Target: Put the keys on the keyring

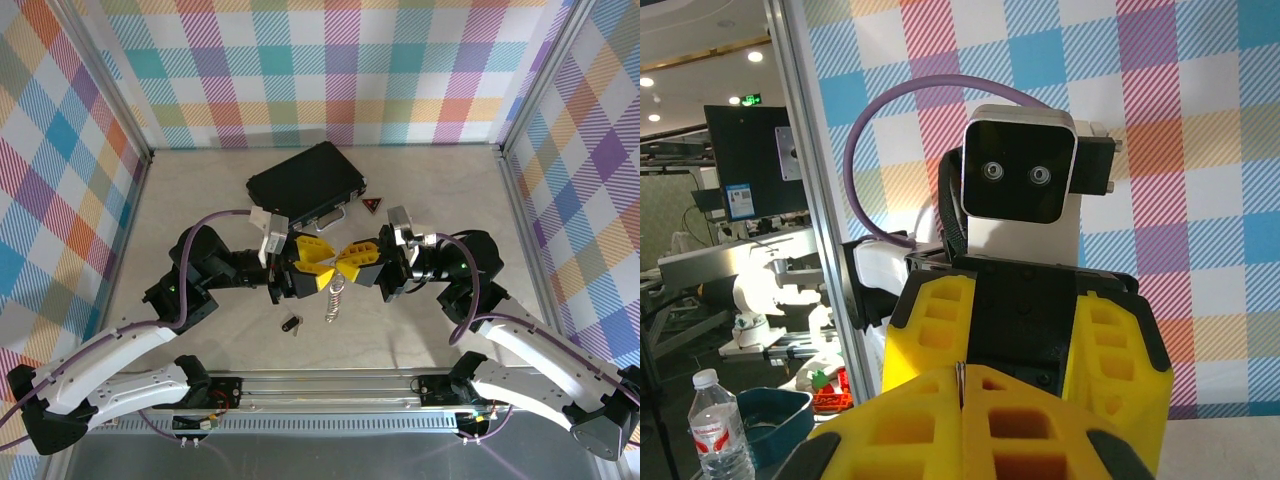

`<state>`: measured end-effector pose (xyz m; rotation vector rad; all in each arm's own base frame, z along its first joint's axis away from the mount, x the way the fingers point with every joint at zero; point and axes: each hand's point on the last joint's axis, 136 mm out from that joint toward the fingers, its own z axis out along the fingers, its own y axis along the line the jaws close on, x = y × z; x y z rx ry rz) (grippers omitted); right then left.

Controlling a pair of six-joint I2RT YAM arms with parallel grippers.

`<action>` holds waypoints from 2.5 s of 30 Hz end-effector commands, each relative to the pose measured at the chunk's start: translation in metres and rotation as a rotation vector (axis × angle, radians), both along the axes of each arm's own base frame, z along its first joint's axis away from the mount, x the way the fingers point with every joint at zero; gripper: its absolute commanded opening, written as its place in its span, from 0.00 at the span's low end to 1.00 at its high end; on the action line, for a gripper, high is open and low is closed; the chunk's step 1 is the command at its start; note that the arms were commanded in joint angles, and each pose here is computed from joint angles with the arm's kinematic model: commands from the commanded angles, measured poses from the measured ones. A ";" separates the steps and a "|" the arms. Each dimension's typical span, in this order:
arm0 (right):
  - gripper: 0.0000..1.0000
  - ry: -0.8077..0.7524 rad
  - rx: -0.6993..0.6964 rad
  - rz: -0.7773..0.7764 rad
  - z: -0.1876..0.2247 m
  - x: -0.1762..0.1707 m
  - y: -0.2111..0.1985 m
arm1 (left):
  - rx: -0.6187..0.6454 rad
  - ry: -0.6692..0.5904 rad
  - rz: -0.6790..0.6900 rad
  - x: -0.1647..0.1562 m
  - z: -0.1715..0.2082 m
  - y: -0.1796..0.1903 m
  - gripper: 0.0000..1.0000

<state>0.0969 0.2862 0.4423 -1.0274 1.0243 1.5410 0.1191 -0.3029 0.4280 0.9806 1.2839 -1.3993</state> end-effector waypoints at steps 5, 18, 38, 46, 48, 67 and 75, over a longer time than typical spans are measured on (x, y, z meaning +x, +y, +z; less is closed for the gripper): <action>0.00 -0.026 0.010 0.003 0.005 -0.006 -0.003 | -0.057 -0.066 -0.014 -0.004 0.024 0.004 0.38; 0.00 -0.029 -0.025 0.001 -0.003 -0.007 -0.001 | -0.056 -0.060 -0.014 -0.004 0.023 0.004 0.10; 0.00 -0.034 -0.046 0.000 -0.008 -0.010 -0.003 | -0.072 -0.072 -0.001 -0.006 0.029 0.009 0.12; 0.00 -0.033 -0.057 0.001 -0.009 -0.011 -0.003 | -0.074 -0.080 0.004 -0.005 0.029 0.009 0.18; 0.00 -0.032 -0.059 0.002 -0.010 -0.011 -0.003 | -0.076 -0.080 0.002 -0.006 0.030 0.010 0.18; 0.00 -0.028 -0.062 0.002 -0.011 -0.011 -0.003 | -0.042 -0.091 0.000 -0.005 0.020 0.007 0.00; 0.23 -0.023 -0.135 -0.067 -0.018 -0.007 -0.008 | 0.110 -0.174 0.025 -0.004 0.004 0.009 0.00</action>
